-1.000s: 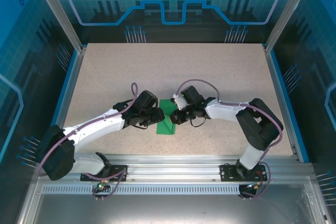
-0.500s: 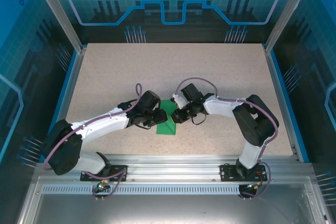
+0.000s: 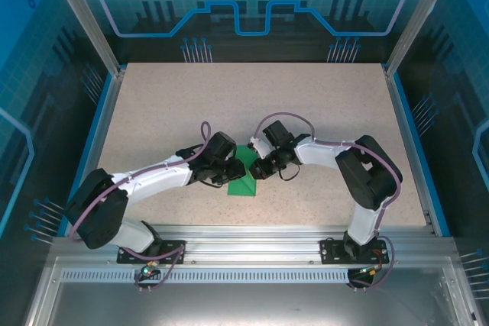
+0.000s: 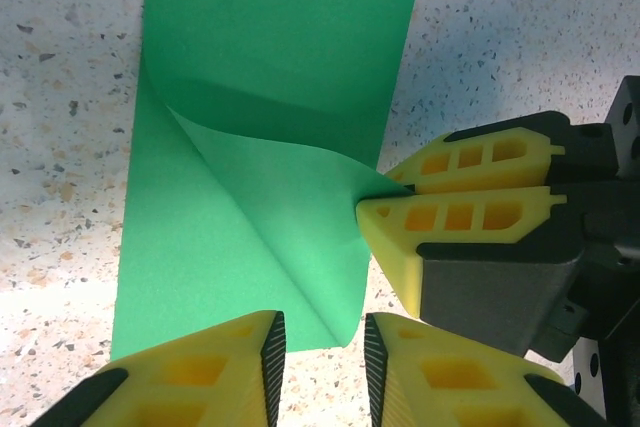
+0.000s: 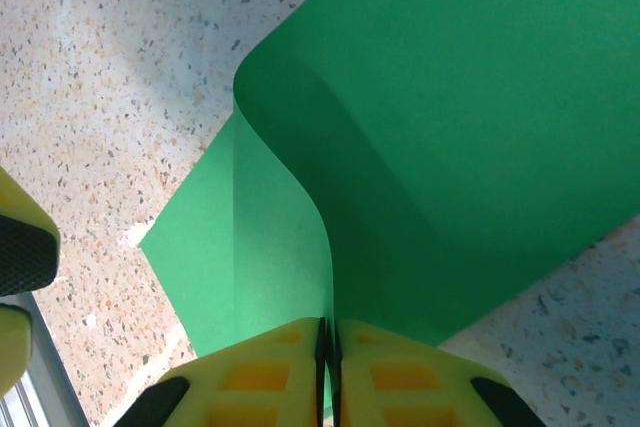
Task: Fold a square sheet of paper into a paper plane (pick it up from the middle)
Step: Fold the triangle a second time at the center of the table.
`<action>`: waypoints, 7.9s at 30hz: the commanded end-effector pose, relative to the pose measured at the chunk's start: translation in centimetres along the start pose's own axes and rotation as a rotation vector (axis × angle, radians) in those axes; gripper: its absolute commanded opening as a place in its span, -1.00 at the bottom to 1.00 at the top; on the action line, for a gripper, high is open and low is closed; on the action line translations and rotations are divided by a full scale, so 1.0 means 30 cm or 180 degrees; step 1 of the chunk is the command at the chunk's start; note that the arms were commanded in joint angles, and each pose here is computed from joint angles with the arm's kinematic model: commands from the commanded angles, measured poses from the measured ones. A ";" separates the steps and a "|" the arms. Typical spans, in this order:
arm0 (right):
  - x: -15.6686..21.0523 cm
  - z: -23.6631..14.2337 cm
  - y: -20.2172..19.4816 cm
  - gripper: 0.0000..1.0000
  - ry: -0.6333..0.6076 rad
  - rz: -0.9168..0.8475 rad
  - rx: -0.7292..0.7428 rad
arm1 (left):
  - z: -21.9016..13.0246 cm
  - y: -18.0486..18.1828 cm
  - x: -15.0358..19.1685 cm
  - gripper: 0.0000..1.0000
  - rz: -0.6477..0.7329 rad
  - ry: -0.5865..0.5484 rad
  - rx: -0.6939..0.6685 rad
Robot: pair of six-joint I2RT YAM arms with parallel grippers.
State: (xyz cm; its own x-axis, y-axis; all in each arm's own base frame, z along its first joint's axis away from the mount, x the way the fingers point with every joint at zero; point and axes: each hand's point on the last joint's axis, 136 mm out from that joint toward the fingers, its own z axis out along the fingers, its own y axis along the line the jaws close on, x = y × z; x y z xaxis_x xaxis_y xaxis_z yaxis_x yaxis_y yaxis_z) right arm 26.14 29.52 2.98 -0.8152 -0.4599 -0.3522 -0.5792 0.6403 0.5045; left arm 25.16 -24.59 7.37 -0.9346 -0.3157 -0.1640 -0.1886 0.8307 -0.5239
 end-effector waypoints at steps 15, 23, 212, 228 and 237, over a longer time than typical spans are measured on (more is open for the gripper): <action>-0.009 0.019 -0.028 -0.75 0.0029 0.0030 -0.0043 | 0.063 -0.001 -0.020 -0.42 -0.0196 -0.0014 0.0024; -0.022 0.009 -0.033 -0.75 -0.0012 0.0056 -0.0068 | 0.080 0.002 -0.039 -0.42 -0.0269 -0.0055 0.0035; 0.413 0.017 -0.001 -0.69 0.0760 0.1155 0.0208 | 0.209 0.103 -0.014 -1.00 -0.0605 -0.0051 0.0162; 0.126 -0.077 0.169 -0.67 0.0082 0.0867 -0.0039 | 0.211 0.077 -0.021 -1.00 -0.0591 -0.0029 0.0226; 0.154 0.036 0.083 -0.69 0.0370 0.1054 0.0197 | 0.198 0.071 -0.020 -1.00 -0.0576 -0.0030 0.0241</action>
State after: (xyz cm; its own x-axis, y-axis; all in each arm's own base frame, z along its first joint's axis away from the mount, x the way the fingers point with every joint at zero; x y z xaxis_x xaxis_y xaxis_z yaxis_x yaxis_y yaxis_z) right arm 21.93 30.49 3.29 -0.9471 -0.2852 -0.1473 -0.3177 0.7677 0.5564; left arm 27.38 -25.95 1.49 -0.8867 -0.4568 -0.0716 -0.3186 0.7158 -0.6214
